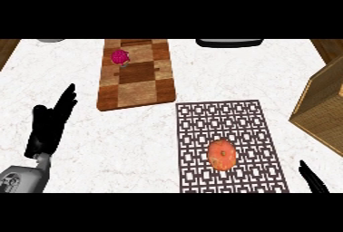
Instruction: Pick the squash from the placemat and place it in the basket
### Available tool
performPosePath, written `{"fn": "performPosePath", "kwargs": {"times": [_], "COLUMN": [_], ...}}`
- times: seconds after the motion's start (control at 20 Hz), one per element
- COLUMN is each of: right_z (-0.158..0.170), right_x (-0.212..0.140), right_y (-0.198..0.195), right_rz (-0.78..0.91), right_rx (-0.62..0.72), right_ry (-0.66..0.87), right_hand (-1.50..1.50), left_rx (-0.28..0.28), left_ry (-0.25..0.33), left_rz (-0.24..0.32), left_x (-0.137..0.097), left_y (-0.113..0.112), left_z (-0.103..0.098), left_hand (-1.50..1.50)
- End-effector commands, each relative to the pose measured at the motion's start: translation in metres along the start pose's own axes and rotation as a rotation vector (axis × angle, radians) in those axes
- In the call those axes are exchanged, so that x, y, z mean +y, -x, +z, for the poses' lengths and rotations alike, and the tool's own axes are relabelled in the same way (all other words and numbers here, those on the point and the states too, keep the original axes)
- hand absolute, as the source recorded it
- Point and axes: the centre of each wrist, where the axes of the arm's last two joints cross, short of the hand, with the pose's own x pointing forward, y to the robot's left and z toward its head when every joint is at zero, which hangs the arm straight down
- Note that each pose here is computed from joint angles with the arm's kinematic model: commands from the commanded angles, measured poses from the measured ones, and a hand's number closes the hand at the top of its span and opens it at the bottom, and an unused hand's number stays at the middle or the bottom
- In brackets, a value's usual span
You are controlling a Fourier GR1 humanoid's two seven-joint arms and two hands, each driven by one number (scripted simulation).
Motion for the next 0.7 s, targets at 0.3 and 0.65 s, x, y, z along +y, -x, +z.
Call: {"fn": "performPosePath", "kwargs": {"times": [0.3, 0.65], "right_z": [0.005, -0.002], "right_x": [-0.059, -0.04], "right_y": [-0.114, -0.131], "right_rz": [0.056, 0.045], "right_rx": [0.121, 0.166], "right_ry": [-0.251, -0.125], "right_hand": [-1.5, -1.5], "left_rx": [0.005, -0.01], "left_ry": [0.018, 0.049], "left_rz": [0.021, 0.001], "left_x": [-0.017, -0.018], "left_y": [-0.004, 0.004], "left_z": [-0.017, -0.016], "left_hand": [0.0, 0.0]}}
